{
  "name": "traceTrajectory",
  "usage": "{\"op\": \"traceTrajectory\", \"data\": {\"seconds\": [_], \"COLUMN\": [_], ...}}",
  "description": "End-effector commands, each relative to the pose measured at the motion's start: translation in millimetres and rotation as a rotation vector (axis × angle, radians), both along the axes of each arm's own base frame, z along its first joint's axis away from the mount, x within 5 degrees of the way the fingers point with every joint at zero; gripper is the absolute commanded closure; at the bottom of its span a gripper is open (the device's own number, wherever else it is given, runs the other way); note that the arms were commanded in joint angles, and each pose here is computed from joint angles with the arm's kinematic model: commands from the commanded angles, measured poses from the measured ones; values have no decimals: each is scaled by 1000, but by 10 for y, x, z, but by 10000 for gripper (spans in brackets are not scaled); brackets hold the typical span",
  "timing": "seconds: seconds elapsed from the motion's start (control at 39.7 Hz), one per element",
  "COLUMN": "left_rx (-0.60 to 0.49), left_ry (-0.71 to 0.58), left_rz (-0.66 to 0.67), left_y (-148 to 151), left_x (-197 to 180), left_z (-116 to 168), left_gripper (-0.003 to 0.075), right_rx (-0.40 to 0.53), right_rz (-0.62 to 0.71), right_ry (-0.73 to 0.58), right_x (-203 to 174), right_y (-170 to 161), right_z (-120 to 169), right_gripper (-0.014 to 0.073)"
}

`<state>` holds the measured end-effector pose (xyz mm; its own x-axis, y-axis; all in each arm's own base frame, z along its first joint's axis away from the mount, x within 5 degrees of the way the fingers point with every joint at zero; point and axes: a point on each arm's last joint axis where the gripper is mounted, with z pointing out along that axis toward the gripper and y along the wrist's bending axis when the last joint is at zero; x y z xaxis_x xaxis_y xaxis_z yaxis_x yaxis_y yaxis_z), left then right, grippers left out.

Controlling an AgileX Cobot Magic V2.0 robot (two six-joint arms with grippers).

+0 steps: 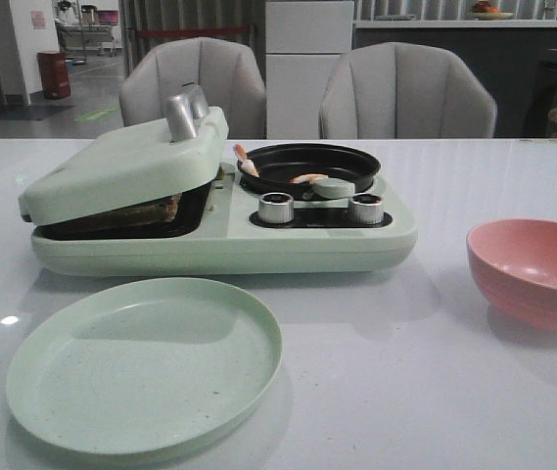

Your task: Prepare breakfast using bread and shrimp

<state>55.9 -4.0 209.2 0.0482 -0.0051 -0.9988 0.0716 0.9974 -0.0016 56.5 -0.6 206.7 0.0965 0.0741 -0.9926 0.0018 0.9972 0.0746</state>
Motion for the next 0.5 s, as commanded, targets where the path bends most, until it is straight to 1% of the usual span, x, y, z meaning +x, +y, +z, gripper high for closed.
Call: {"op": "traceTrajectory", "data": {"seconds": [0.0,0.28,0.48], "left_rx": [-12,-12,-12], "left_ry": [-73,-73,-73], "left_rz": [-3,-3,-3], "left_y": [-1,-1,-1], "left_x": [-5,-5,-5], "left_z": [-15,-15,-15], "left_gripper": [622,622,622], "right_rx": [-8,-40,-48], "right_rz": [-13,-51,-12], "right_ry": [-143,-132,-134], "right_x": [-46,-45,-45], "right_y": [-9,-24,-2], "right_z": [161,152,153], "right_gripper": [573,573,573]}}
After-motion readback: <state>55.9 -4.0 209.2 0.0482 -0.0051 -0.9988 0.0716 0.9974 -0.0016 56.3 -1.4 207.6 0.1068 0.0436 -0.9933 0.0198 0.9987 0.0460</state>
